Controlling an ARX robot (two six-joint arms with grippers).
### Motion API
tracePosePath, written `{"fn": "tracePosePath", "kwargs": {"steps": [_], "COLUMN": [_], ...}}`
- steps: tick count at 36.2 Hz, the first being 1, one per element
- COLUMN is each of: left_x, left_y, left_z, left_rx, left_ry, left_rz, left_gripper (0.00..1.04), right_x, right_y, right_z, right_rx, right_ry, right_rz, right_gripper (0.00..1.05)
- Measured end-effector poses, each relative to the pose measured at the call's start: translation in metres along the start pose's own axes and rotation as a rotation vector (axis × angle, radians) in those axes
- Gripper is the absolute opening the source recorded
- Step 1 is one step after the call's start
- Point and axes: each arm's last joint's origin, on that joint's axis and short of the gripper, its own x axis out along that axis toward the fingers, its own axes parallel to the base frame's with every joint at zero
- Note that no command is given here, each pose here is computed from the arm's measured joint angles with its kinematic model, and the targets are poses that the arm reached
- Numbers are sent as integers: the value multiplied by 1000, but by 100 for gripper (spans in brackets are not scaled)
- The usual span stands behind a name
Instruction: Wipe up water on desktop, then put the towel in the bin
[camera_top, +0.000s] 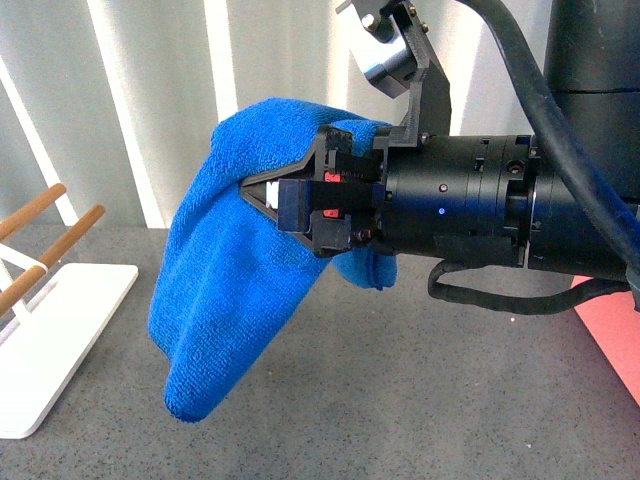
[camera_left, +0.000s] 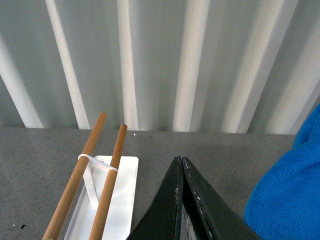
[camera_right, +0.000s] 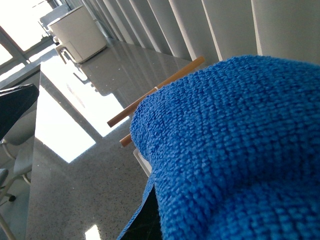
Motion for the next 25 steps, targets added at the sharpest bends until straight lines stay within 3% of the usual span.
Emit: {"fn": "tracePosePath", "kwargs": {"steps": [25], "left_x": [-38], "left_y": [21], "left_z": [-17], "left_rx": [-1], "left_ry": [-16], "left_rz": [3], "left_gripper": [4], "right_x": [-11], "right_y": [3], "right_z": [-2], "right_rx": [-11], "right_ry": [-4], "right_rz": [-26], "right_gripper": [6]}}
